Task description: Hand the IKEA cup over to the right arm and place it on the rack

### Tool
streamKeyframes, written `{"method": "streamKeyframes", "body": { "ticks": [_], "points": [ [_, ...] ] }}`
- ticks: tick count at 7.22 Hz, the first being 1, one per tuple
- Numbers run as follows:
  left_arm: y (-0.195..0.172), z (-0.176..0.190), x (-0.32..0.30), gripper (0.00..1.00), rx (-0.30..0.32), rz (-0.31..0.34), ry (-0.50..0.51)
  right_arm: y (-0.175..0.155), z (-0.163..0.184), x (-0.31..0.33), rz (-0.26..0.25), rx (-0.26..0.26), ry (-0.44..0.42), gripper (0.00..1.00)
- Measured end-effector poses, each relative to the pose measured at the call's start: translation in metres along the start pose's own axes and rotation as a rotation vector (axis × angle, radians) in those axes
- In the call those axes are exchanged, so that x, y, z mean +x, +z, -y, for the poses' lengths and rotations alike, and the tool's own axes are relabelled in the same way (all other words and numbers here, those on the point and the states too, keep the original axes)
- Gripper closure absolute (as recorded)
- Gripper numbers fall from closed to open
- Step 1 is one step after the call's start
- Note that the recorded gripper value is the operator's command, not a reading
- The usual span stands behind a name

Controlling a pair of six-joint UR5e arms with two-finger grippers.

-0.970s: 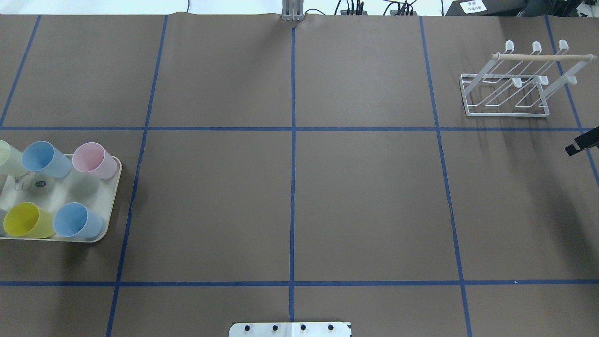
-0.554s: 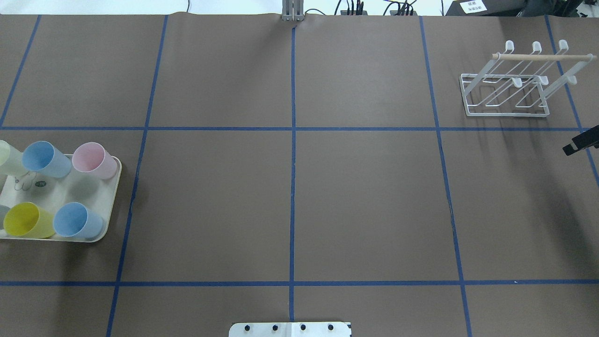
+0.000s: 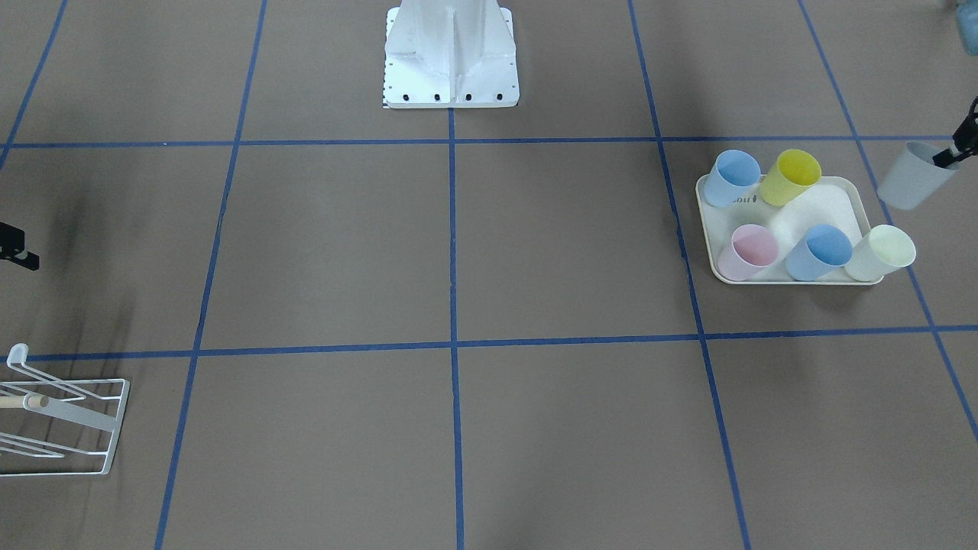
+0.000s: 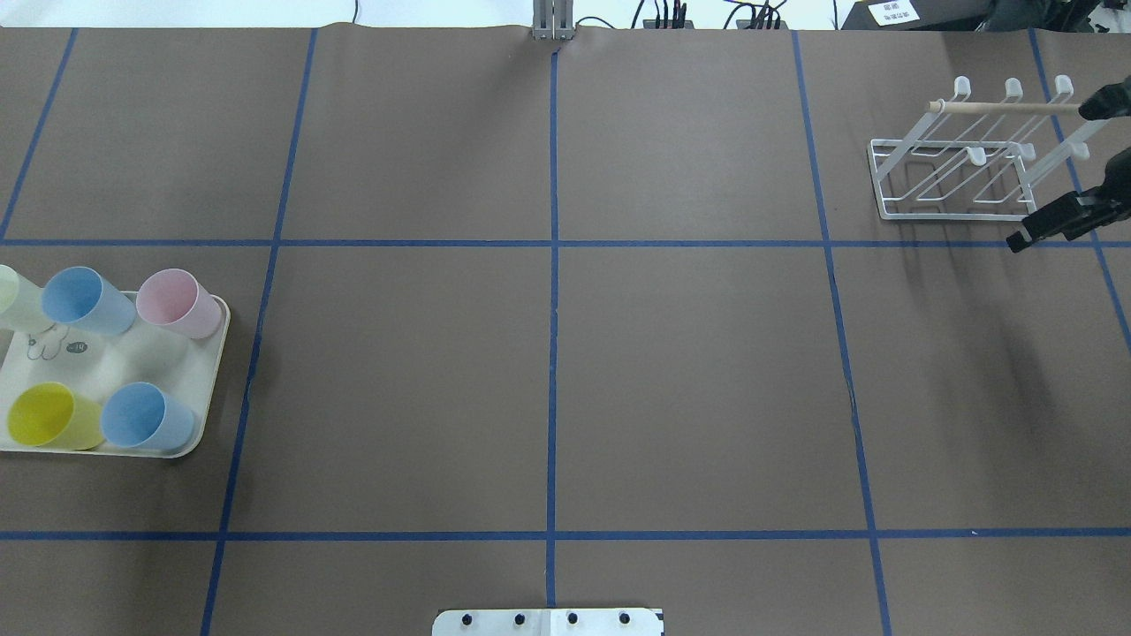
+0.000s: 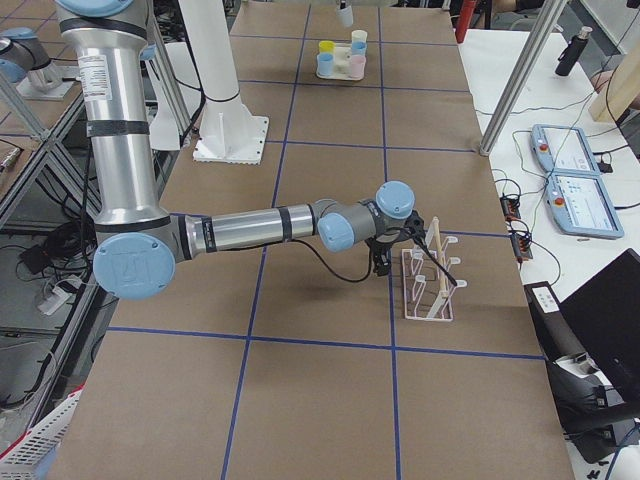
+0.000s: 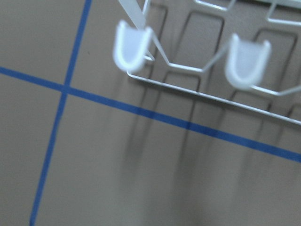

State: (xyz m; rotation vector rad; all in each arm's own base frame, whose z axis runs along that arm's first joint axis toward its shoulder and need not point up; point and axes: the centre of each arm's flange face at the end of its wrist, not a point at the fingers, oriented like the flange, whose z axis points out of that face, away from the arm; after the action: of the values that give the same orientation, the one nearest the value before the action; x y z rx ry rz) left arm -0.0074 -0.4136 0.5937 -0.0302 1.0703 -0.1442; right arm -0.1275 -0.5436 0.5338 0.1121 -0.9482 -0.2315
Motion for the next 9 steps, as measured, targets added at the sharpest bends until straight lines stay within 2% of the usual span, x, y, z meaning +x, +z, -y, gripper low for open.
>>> {"method": "streamKeyframes", "body": {
  "ticks": [2, 4, 5, 7, 8, 9],
  "points": [
    [-0.033, 0.019, 0.092, 1.0, 0.033, -0.088, -0.16, -0.006, 0.041, -0.066, 0.047, 0.057, 0.104, 0.02],
    [-0.036, 0.039, 0.204, 1.0, -0.022, -0.167, -0.256, 0.002, 0.067, -0.149, 0.135, 0.127, 0.212, 0.02],
    [-0.02, 0.041, 0.263, 1.0, -0.076, -0.186, -0.239, 0.007, 0.073, -0.195, 0.2, 0.154, 0.26, 0.02],
    [0.02, 0.02, 0.374, 1.0, -0.192, -0.229, -0.171, 0.016, 0.074, -0.297, 0.364, 0.22, 0.373, 0.02],
    [0.028, 0.005, 0.423, 1.0, -0.225, -0.267, -0.187, 0.018, 0.063, -0.339, 0.492, 0.265, 0.425, 0.02],
    [0.03, -0.006, 0.46, 1.0, -0.216, -0.313, -0.226, 0.017, 0.047, -0.368, 0.644, 0.304, 0.466, 0.02]
  ]
}}
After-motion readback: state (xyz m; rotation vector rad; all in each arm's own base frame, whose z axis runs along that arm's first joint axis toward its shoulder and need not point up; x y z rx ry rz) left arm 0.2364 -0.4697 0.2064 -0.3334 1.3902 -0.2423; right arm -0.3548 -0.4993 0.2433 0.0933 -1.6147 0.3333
